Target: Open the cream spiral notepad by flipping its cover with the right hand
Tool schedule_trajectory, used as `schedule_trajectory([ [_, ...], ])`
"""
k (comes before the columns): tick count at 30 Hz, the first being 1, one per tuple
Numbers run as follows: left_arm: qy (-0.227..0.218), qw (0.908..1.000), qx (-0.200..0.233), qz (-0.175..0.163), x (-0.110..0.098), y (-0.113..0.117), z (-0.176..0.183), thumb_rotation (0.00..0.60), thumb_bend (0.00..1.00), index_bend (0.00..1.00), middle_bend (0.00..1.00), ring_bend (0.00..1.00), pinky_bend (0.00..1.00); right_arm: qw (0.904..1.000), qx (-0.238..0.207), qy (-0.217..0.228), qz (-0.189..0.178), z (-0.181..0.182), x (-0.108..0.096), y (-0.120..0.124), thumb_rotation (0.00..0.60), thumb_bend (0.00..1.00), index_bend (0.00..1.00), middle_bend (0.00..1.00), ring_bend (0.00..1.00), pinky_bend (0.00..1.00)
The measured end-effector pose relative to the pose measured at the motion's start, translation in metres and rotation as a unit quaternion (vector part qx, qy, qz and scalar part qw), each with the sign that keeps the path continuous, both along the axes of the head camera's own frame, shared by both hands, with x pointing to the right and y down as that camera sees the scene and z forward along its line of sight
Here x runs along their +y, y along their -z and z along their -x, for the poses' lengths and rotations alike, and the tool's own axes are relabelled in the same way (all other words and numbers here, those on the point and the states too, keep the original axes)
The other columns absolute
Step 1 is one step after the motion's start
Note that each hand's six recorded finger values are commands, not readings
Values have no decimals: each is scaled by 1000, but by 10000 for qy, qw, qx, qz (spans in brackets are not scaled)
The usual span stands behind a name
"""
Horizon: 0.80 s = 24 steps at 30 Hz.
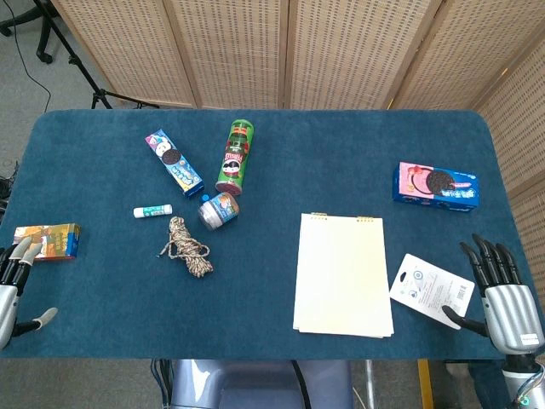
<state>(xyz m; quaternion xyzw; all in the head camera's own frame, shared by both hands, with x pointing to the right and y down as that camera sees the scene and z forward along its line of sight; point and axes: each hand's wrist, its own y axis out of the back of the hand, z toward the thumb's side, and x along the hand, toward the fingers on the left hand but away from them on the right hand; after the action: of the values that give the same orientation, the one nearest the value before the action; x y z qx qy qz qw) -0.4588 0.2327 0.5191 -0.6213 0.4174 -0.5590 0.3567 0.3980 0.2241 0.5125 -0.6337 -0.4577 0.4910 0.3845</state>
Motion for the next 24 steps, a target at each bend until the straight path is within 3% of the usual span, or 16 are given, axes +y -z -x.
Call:
schedule_trajectory([
  [8,37,10000,-21,18,-1,-1,1,600,0,0,0,0,0,9997,125,-135,187,-3,1,-8,600,2,0,0,0,0],
  [15,25,10000,-26,-24,-2,-1,1,600,0,0,0,0,0,9988,186,70,441,4,6,-17,600,0,0,0,0,0],
  [20,85,10000,-38,-14,-5,-2,3,600,0,0,0,0,0,9925,359,755,887,23,24,-38,600,0,12,0,0,0],
  [24,92,9999,-14,-71,-5,1,3,600,0,0,0,0,0,9836,375,1417,1054,42,39,-56,600,0,80,0,0,0],
])
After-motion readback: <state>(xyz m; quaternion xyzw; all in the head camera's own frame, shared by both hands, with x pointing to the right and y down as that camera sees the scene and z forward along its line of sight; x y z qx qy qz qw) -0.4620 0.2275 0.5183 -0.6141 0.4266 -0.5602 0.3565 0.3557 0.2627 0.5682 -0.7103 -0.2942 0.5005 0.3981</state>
